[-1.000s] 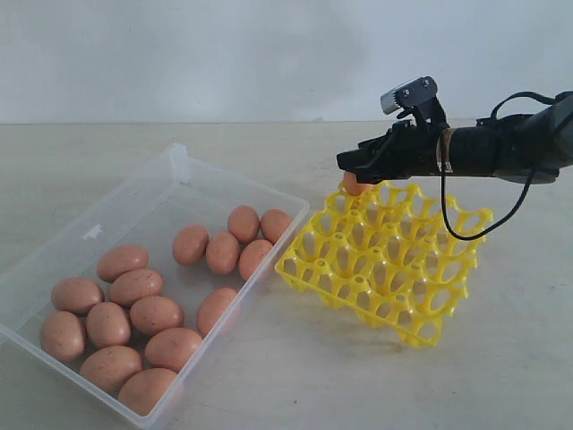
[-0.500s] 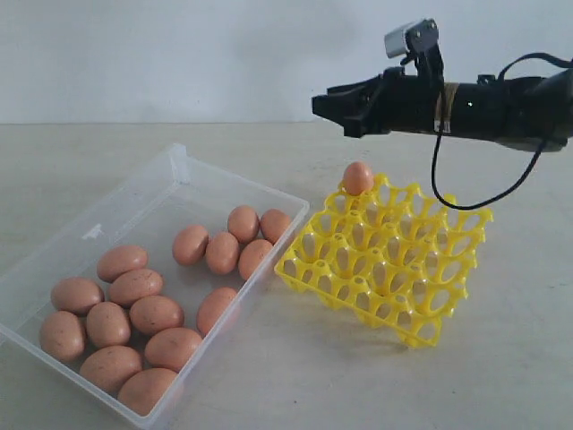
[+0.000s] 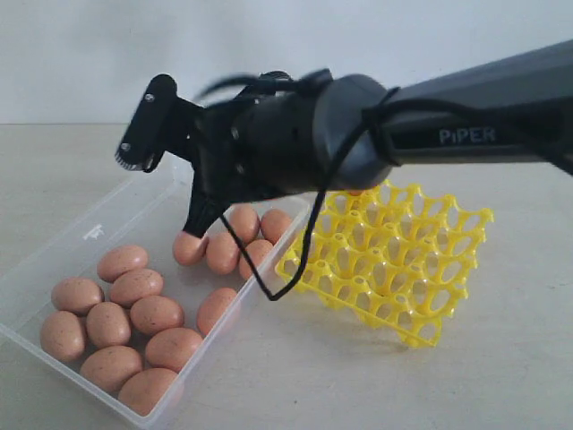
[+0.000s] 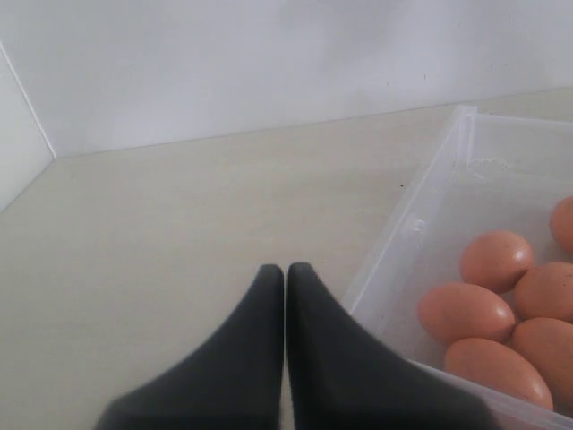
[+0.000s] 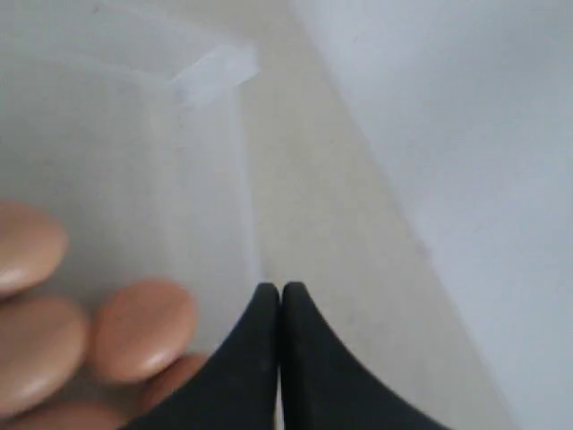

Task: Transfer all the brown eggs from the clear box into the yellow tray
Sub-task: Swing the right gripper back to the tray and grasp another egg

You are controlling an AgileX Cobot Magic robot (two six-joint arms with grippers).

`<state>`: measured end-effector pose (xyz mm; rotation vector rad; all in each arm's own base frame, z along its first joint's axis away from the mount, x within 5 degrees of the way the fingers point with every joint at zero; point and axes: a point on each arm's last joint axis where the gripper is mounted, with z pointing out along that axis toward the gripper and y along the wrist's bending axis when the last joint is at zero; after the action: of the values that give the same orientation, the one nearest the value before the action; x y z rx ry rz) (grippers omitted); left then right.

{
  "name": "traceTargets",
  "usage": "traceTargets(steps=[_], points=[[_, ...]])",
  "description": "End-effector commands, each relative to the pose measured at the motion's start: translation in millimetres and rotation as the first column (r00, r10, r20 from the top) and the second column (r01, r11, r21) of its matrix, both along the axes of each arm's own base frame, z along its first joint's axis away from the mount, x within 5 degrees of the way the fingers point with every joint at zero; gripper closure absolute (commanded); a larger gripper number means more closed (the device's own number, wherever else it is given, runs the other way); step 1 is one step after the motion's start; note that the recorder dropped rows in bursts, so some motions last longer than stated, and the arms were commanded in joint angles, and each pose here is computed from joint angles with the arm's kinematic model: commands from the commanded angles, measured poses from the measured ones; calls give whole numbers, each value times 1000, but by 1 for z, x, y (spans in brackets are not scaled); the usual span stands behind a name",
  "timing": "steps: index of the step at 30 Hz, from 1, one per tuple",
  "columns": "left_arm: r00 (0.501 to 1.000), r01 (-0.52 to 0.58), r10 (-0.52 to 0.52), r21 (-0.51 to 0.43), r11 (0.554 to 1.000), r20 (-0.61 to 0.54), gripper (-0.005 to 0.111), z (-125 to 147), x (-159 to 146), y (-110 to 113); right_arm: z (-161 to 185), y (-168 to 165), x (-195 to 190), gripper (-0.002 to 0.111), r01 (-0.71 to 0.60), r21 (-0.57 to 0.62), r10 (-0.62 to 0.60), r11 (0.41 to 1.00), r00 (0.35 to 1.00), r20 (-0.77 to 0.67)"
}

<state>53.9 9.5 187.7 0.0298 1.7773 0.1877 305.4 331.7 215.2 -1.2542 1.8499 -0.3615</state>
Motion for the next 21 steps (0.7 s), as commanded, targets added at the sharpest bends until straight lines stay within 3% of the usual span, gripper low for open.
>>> traceTargets(steps=[1, 3, 5, 8, 12, 14, 19, 21], points=[[1000, 6, -6, -9, 1000, 9, 105, 0, 0, -1, 17, 22, -40, 108, -216, 32, 197, 976, 807, -557], [1000, 6, -6, -9, 1000, 9, 105, 0, 0, -1, 30, 28, -55, 108, -309, 94, 284, 946, 658, -697], [1000, 6, -6, -9, 1000, 9, 105, 0, 0, -1, 40, 31, -61, 108, -304, 126, 292, 944, 597, -747], [1000, 6, -6, -9, 1000, 9, 105, 0, 0, -1, 47, 34, -63, 108, -247, 165, 283, 955, 584, -761], [1000, 7, -7, -8, 1000, 11, 105, 0, 0, -1, 42, 32, -62, 105, -255, 126, 257, 959, 589, -766], [1000, 7, -7, -8, 1000, 11, 105, 0, 0, -1, 38, 32, -60, 94, -262, 113, 253, 958, 597, -762], [1000, 8, -8, -8, 1000, 13, 105, 0, 0, -1, 22, 37, -49, 49, -281, 76, 247, 957, 648, -720], [1000, 8, -8, -8, 1000, 13, 105, 0, 0, -1, 15, 42, -43, 39, -278, 85, 258, 957, 680, -687]])
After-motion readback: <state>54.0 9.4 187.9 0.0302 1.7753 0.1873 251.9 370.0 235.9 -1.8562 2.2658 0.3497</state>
